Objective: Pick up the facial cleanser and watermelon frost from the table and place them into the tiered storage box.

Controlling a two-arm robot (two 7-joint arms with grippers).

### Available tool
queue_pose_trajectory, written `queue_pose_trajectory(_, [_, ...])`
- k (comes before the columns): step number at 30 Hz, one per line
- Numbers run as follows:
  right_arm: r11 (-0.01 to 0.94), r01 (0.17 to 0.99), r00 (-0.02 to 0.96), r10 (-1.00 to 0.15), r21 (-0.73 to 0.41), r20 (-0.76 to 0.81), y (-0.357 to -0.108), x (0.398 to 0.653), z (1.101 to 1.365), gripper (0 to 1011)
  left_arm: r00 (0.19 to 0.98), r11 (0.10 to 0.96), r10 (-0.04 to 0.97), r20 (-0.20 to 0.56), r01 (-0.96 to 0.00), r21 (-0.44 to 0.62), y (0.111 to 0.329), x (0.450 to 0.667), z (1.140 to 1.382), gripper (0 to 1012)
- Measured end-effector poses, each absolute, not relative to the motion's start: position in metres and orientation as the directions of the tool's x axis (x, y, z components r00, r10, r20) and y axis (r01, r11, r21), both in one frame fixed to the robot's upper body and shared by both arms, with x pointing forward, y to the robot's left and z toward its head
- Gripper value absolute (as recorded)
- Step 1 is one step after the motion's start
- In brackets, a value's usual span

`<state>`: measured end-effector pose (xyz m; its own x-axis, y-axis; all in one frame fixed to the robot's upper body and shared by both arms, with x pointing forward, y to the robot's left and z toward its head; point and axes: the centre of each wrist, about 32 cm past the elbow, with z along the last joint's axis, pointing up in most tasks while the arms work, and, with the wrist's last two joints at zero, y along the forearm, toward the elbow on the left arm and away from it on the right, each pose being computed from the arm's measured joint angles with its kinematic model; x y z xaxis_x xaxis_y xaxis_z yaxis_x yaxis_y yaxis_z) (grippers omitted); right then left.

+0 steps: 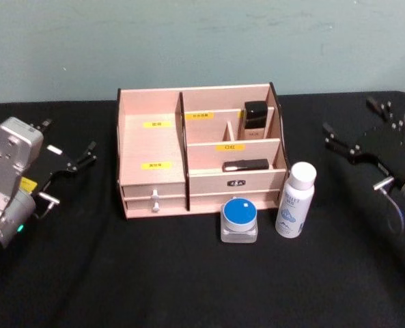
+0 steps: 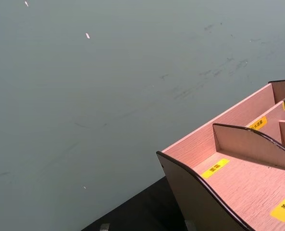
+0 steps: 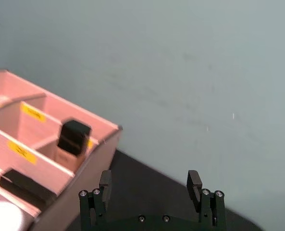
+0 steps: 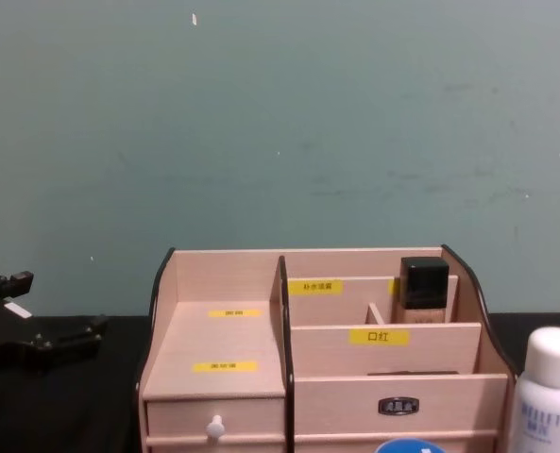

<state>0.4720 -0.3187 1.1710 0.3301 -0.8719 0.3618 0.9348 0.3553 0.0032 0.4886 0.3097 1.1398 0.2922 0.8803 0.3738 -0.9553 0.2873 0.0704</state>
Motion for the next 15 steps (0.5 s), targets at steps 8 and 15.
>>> queue_pose_trajectory(8, [0.44, 0.898, 0.393, -0.828, 0.029, 0.399, -0.312, 0.445, 1.206, 1002, 0.292, 0.287, 0.88, 0.374, -0.955, 0.07, 0.31, 0.489, 1.14, 1010])
queue_pose_trajectory(15, [0.509, 0.861, 0.468, -0.795, 0.006, 0.385, -0.302, 0.416, 1.221, 1002, 0.292, 0.287, 0.88, 0.374, -0.955, 0.07, 0.31, 0.489, 1.14, 1010])
